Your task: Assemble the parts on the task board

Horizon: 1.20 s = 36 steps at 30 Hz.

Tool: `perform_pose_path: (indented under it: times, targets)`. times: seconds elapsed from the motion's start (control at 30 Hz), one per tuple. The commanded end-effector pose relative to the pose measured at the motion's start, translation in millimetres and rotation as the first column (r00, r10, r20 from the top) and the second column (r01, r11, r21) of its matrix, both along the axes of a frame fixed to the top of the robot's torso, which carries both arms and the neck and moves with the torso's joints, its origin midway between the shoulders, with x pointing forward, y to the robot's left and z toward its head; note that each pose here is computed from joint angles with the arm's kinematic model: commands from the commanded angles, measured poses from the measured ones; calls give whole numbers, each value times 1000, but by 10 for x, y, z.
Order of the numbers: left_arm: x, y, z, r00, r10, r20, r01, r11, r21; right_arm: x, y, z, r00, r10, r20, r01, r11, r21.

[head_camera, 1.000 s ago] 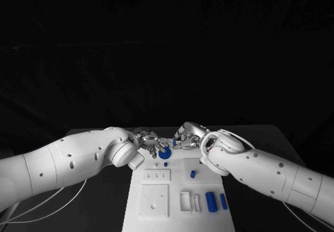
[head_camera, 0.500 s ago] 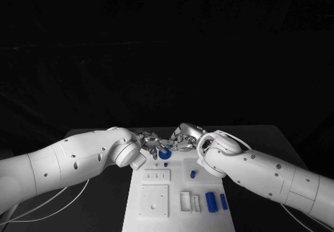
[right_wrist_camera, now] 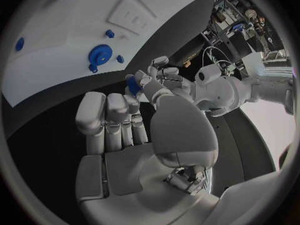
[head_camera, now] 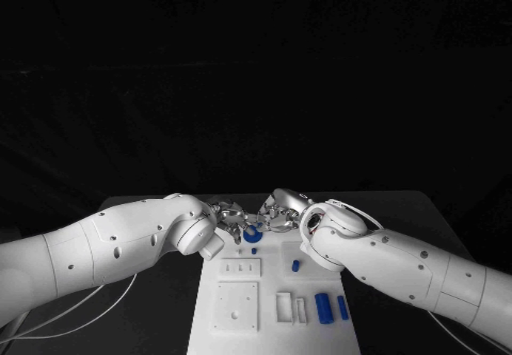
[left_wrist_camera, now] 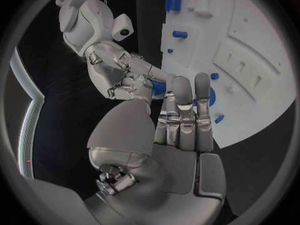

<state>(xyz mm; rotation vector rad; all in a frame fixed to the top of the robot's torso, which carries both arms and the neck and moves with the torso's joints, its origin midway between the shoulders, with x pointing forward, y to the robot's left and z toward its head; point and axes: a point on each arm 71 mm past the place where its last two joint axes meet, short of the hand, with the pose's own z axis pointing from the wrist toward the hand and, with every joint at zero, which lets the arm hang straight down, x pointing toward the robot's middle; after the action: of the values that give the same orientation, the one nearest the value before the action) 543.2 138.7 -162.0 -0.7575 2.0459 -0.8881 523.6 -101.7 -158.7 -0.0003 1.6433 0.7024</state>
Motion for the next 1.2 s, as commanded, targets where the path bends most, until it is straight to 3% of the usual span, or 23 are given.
perform_pose_path:
  times: [0.03,1.2]
  targets:
    - [-21,-60,17,1000,-27,-5,26,1000,-14,-10,30,-18,1000,13,-5,-13,1000,-20]
    - [-30,-76,-6,997,-73,-32,73,997,-8,-15,32,-48,1000,18,-7,-18,1000,-25]
